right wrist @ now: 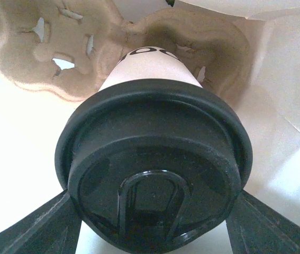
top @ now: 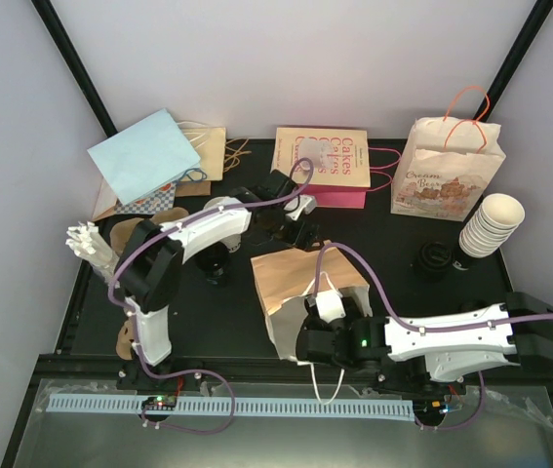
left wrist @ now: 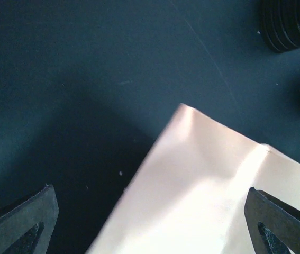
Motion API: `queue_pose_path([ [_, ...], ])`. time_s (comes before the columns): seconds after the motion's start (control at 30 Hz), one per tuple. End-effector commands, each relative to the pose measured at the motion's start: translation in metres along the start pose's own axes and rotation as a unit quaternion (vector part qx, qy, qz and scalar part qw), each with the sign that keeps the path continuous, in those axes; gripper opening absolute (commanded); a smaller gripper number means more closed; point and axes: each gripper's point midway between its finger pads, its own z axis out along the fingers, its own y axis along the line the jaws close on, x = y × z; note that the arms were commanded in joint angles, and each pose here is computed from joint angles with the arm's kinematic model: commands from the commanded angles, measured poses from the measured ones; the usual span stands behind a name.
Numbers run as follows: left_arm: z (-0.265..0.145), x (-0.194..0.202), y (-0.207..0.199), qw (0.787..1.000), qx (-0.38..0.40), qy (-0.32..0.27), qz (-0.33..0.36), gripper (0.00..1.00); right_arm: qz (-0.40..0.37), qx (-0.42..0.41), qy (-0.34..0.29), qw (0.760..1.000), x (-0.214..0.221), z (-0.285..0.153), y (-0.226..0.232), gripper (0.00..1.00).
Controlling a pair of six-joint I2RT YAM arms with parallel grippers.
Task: Pack the takeout coffee
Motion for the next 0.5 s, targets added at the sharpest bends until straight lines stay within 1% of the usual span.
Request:
queue_pose_path([
  [0.0,0.025,-0.009,0.011,1.0,0.012,0.013,0.003,0.99,0.015,0.052,0.0,0.999,0.0,-0.001,-0.018,0.33],
  [0.1,0.038,-0.009,0.012,1.0,0.027,0.016,0.0,0.96,0.021,0.068,0.005,0.997,0.003,-0.001,-0.022,0.33],
  [0.27,0.051,-0.009,0.004,0.998,0.064,0.017,0.0,0.9,0.034,0.064,0.007,0.997,0.007,0.001,-0.021,0.33],
  [0.47,0.056,-0.003,0.003,0.997,0.07,0.029,0.003,0.85,0.05,0.073,-0.004,0.996,0.003,-0.005,-0.033,0.33],
])
